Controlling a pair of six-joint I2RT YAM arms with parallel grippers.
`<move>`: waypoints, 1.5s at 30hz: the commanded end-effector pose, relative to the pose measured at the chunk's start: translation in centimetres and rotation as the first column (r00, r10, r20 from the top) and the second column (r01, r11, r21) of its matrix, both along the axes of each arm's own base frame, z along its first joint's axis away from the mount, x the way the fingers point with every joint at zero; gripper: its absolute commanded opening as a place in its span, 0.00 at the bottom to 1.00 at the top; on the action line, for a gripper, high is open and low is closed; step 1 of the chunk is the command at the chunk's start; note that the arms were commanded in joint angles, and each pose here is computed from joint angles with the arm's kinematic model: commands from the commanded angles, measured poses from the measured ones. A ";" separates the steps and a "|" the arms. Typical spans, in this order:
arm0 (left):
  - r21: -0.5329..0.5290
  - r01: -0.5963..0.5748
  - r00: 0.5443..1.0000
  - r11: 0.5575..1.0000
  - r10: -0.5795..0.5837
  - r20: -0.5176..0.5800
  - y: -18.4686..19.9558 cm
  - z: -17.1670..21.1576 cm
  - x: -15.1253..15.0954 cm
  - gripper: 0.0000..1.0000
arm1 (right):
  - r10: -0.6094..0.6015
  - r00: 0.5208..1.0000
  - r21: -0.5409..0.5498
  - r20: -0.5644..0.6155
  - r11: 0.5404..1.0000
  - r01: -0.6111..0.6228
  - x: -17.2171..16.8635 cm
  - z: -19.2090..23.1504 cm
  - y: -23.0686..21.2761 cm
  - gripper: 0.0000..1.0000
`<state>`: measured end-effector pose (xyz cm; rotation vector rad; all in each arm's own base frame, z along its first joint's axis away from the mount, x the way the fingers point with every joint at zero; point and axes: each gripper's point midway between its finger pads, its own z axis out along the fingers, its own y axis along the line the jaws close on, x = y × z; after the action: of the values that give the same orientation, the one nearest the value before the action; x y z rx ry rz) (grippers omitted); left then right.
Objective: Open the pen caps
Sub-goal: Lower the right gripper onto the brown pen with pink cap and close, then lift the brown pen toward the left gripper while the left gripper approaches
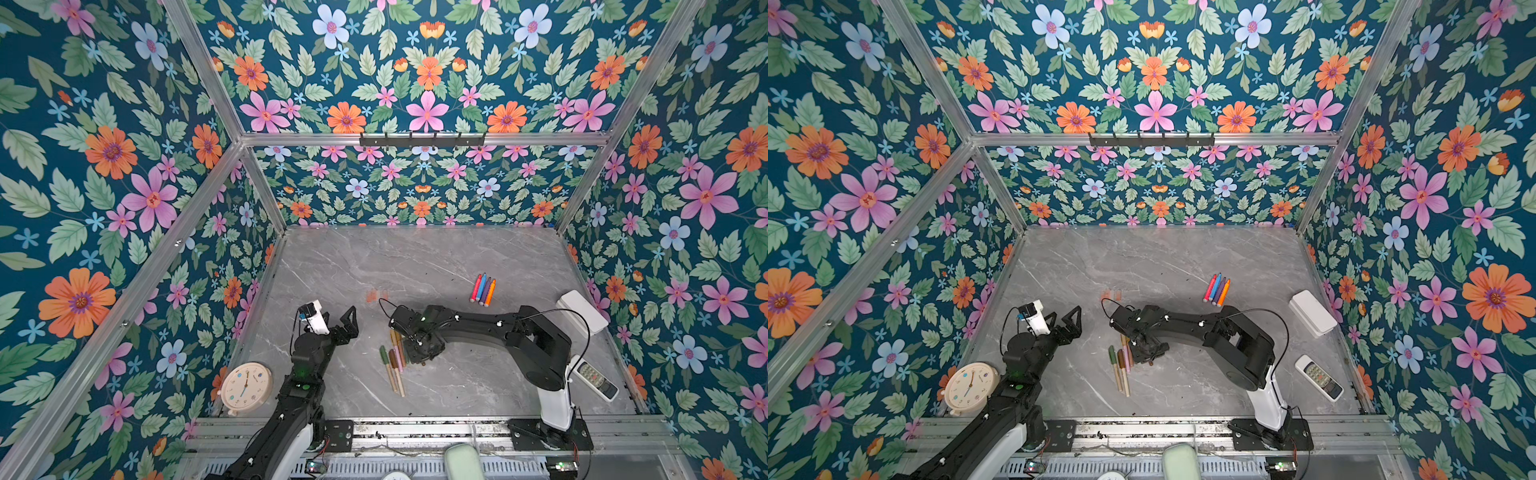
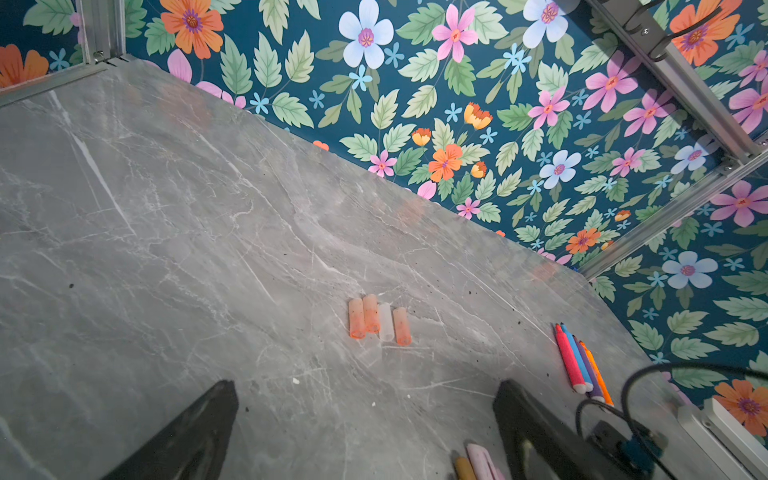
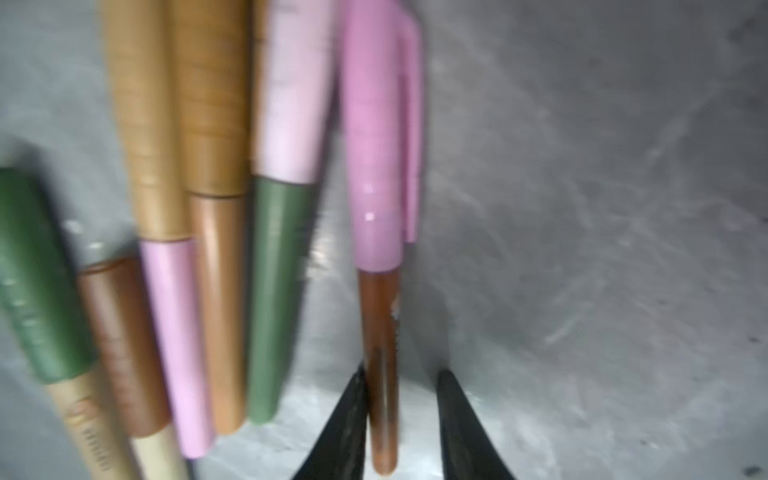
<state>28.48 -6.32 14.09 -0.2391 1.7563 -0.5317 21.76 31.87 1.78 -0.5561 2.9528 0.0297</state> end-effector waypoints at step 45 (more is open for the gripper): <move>-0.485 0.515 0.724 0.707 -0.661 -0.195 -16.6 0.9 -0.1 0.66 | 0.119 0.993 0.789 -0.027 0.613 -0.052 1.5 11.2 2.1 0.00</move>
<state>28.50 -21.83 14.13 -0.0274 2.0825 -1.3409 23.34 33.00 11.61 -0.5039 2.6313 1.2331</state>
